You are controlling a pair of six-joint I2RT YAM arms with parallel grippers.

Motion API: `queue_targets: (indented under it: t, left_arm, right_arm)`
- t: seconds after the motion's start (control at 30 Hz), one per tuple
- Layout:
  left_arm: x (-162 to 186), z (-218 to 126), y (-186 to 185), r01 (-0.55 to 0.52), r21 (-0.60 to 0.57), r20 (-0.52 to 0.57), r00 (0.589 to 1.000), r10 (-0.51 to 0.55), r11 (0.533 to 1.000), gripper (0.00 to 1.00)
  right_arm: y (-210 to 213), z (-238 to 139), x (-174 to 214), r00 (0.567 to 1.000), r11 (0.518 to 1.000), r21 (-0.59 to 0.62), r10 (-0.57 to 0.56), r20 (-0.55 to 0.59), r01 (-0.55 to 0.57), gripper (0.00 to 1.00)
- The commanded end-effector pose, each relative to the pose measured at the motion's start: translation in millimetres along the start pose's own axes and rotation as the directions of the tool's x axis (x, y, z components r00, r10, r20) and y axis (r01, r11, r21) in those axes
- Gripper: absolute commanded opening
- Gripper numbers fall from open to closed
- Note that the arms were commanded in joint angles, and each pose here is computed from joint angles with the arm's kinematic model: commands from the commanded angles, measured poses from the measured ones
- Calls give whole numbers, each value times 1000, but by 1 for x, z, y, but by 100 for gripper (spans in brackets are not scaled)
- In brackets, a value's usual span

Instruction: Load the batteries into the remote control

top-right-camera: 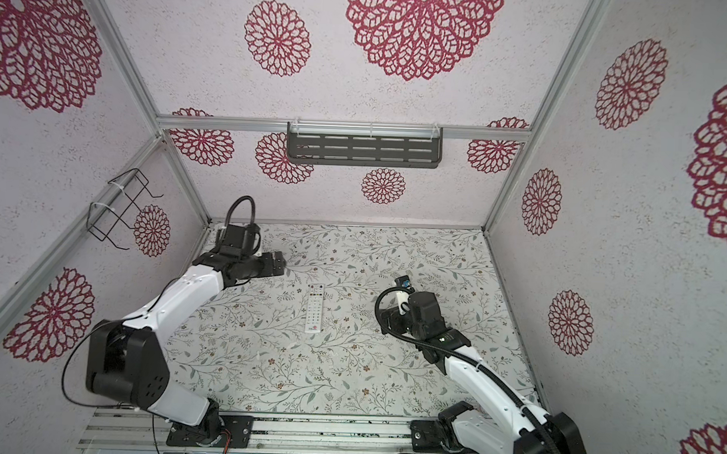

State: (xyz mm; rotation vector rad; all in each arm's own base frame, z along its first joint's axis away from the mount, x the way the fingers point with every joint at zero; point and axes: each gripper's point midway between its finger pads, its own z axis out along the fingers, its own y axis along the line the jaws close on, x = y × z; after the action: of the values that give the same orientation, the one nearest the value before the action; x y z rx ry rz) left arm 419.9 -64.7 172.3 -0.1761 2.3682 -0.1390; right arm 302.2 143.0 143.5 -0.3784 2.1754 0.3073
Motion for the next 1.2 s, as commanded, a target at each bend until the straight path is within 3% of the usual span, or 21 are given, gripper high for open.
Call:
queue_targets:
  t: [0.0, 0.13, 0.23, 0.37, 0.63, 0.73, 0.8, 0.9, 1.0, 1.07, 1.17]
  left_arm:
    - [-38, -11, 67, 32, -291, 247, 968, 43, 956, 97]
    - [-35, -12, 119, 82, -458, 309, 948, 72, 885, 97]
    - [-19, 4, 141, 115, -469, 305, 952, 39, 875, 97]
    - [8, 25, 150, 73, -468, 309, 947, 86, 880, 97]
    - [7, 22, 150, 51, -425, 397, 908, 135, 904, 97]
    - [7, 20, 155, 79, -406, 466, 875, 131, 911, 97]
    - [12, 20, 159, 94, -398, 451, 886, 105, 913, 97]
    - [14, 13, 163, 127, -396, 495, 864, 95, 909, 97]
    - [27, 5, 167, 175, -378, 558, 827, 73, 909, 97]
    - [27, -2, 164, 176, -387, 619, 777, 114, 905, 97]
    - [27, 1, 161, 157, -402, 590, 798, 124, 902, 97]
  right_arm:
    - [-32, 8, -23, 996, 995, 88, -45, 78, 38, 99]
    - [-83, 22, -13, 996, 975, 223, -28, 79, 10, 99]
    - [-122, 29, -3, 990, 961, 268, 38, 135, -73, 99]
    - [-150, 39, 11, 988, 939, 338, 20, 151, -70, 99]
    - [-165, 38, -9, 956, 933, 344, 2, 294, -108, 99]
    - [-166, 37, -9, 932, 947, 292, 22, 361, -136, 99]
    - [-166, 33, -8, 926, 947, 291, 18, 377, -137, 99]
    - [-164, 27, -5, 914, 946, 293, 7, 406, -137, 99]
    - [-162, 23, 0, 904, 944, 303, -13, 428, -131, 99]
    - [-157, 19, 4, 890, 948, 291, -21, 455, -126, 99]
    - [-164, 22, 5, 901, 937, 318, -10, 433, -143, 99]
